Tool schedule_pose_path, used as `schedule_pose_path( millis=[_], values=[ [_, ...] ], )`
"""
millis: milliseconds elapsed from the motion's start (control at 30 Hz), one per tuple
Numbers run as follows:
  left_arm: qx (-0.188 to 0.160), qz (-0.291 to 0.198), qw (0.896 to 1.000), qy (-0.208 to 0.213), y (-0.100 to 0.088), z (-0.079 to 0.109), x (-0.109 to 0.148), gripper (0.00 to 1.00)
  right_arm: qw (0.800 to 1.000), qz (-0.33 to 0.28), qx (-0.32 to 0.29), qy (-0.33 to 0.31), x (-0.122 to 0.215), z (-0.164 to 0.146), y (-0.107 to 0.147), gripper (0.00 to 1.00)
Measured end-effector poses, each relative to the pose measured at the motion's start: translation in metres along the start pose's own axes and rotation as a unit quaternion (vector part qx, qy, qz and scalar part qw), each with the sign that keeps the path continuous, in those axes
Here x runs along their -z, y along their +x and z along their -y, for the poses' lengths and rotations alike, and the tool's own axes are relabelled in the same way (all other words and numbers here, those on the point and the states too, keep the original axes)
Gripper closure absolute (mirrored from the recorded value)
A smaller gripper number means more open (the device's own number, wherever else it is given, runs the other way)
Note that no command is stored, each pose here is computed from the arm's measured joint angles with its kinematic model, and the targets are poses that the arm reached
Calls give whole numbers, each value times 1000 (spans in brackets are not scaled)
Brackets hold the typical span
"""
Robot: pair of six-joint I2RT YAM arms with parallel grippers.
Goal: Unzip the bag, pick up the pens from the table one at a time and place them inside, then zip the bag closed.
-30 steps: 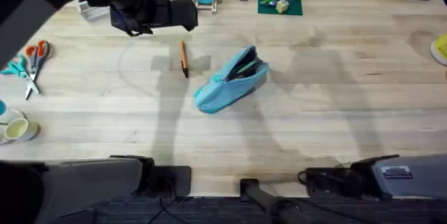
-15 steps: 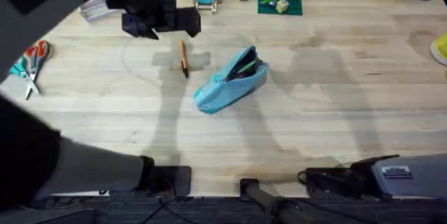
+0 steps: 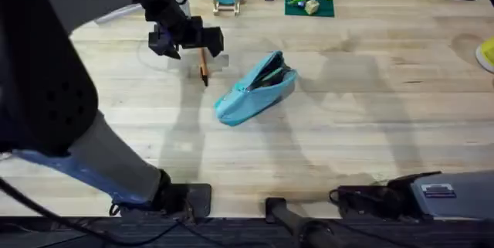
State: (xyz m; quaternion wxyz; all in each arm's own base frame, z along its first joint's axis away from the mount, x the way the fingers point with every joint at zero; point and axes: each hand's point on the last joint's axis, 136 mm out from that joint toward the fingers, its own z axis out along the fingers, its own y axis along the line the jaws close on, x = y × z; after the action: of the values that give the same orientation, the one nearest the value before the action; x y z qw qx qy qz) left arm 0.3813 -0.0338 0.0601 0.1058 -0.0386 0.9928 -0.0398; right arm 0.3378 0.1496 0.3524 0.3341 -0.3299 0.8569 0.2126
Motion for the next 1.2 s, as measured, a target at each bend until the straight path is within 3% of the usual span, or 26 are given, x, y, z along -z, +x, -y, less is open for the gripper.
schedule_pose_path(
  millis=[233, 533, 633, 700, 1067, 1200],
  values=[
    [4, -22, 1000, -8, 5, -3, -21, 6, 1000, 4, 2, 1, 0, 1, -2, 5],
    [-2, -24, 999, -21, 4, -2, -23, 3, 1000, 4, 3, 2, 0, 1, -2, 5],
    [-4, -24, 999, -26, 4, -2, -24, 45, 1000, 4, 3, 2, 0, 1, -2, 5],
    [-4, -24, 999, -28, 4, -3, -24, 142, 1000, 4, 3, 2, 0, 1, -2, 4],
    [-5, -23, 999, -22, 3, 1, -24, 904, 1000, 4, 3, 2, 0, 1, -2, 5],
    [-5, -22, 1000, -21, 3, 2, -23, 955, 1000, 4, 2, 2, 0, 1, -2, 5]
  ],
)
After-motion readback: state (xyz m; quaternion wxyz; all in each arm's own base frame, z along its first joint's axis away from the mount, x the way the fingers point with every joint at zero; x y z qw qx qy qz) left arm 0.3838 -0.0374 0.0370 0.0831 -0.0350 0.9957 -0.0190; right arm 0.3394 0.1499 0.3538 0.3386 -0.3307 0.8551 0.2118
